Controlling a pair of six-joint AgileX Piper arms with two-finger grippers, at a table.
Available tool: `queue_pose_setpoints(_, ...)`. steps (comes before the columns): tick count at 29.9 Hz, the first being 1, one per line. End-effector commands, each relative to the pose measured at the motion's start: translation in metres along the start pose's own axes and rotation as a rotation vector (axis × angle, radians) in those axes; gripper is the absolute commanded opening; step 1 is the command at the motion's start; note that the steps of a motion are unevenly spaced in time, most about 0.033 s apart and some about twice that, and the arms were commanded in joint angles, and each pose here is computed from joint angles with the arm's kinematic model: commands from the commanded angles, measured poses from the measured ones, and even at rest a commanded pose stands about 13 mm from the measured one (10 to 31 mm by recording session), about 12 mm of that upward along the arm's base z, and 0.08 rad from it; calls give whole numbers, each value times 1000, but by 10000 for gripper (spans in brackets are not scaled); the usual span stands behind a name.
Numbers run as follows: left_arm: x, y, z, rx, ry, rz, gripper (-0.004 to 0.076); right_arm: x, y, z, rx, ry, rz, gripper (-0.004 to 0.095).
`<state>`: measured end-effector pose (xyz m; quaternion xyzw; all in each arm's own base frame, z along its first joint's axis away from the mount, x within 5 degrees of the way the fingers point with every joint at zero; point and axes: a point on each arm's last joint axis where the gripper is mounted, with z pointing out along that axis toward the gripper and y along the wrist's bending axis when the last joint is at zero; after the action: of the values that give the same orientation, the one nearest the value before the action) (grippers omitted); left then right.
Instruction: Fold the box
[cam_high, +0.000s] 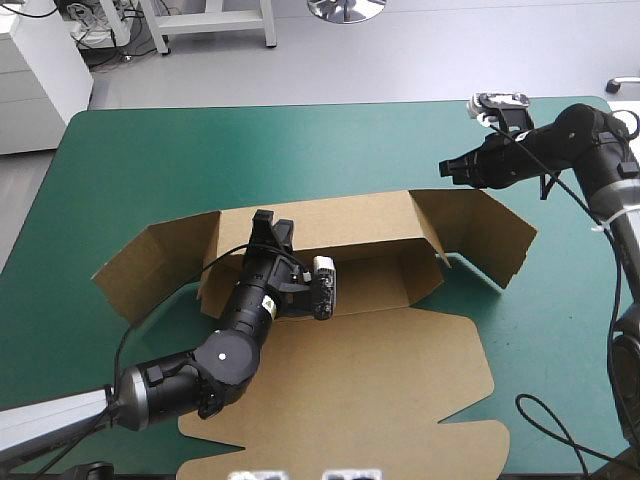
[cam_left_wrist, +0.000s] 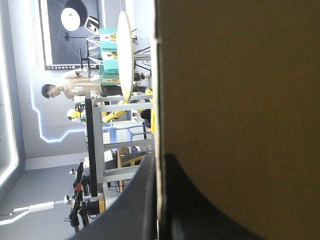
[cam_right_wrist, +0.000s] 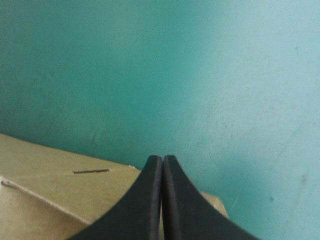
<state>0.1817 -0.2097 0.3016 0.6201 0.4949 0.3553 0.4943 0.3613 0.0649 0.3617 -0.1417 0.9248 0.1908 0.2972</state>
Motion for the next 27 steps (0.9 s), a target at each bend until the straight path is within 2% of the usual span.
queue_pose_setpoints(1, 1, 16, -6, -53, 3, -38, -10, -3, 18, -33, -17, -66, -55, -17)
queue_pose_setpoints(4, 2, 12, -6, -20, 15, -73, -10, 2, 24, -43, -34, -32, -66, -17)
queue_pose_setpoints(8, 2, 14, -6, -31, 10, -61, -10, 15, 24, -44, -36, 101, -85, -17)
queue_pose_setpoints(18, 2, 13, -6, -27, 12, -61, -10, 43, 31, -49, -66, 138, -66, -17)
queue_pose_setpoints(24, 2, 13, -6, -27, 12, -59, -10, 67, 39, -50, -138, 149, -80, -17)
queue_pose_setpoints(27, 2, 13, -6, -27, 12, -59, -10, 75, 42, -49, -162, 105, -110, -17)
